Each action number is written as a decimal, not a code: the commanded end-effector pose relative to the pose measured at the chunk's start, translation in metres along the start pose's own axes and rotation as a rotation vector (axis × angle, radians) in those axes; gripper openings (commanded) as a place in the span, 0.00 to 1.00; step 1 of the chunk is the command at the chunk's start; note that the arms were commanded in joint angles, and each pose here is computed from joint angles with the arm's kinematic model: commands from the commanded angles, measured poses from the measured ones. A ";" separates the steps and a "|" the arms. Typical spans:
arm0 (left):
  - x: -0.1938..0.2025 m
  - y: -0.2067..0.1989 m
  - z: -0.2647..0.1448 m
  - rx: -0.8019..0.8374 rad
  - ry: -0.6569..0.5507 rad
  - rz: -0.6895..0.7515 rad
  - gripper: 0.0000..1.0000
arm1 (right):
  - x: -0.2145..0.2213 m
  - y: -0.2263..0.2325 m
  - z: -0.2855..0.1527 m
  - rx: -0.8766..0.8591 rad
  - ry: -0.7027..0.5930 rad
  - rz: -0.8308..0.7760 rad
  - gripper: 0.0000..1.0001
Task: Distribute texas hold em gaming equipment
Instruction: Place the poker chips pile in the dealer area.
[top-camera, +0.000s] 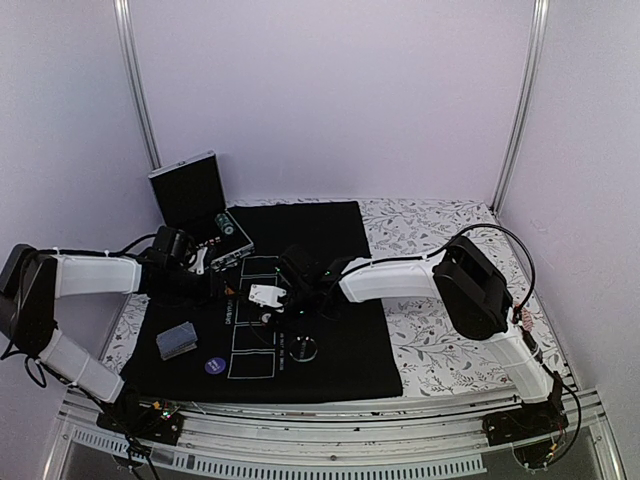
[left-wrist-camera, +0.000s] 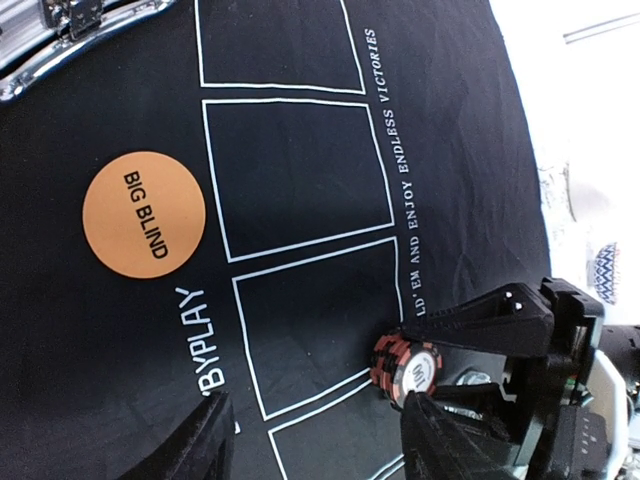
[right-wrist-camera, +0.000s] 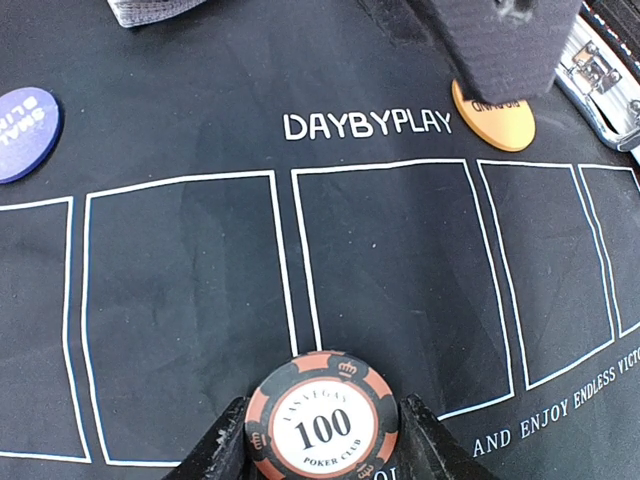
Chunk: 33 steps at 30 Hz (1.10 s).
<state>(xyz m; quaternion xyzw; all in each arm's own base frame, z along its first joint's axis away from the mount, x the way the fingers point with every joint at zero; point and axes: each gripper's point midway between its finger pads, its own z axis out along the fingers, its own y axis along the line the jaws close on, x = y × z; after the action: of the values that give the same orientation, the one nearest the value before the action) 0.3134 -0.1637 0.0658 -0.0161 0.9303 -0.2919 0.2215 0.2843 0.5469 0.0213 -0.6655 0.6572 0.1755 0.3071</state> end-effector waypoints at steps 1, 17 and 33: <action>-0.006 -0.002 -0.002 -0.016 -0.004 0.029 0.58 | 0.060 0.015 0.027 -0.028 0.169 0.030 0.49; -0.017 -0.031 -0.008 -0.053 -0.011 0.211 0.73 | -0.048 -0.005 -0.055 0.029 -0.159 0.014 0.99; 0.045 -0.057 0.038 -0.260 0.213 0.502 0.98 | 0.036 -0.079 -0.275 0.555 -0.346 0.540 0.99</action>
<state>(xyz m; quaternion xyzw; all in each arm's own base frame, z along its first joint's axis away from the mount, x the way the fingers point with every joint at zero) 0.2895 -0.2368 0.0768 0.1886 0.9422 -0.1751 0.2143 0.2885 0.3985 0.2256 -0.4608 0.6958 0.2035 0.5121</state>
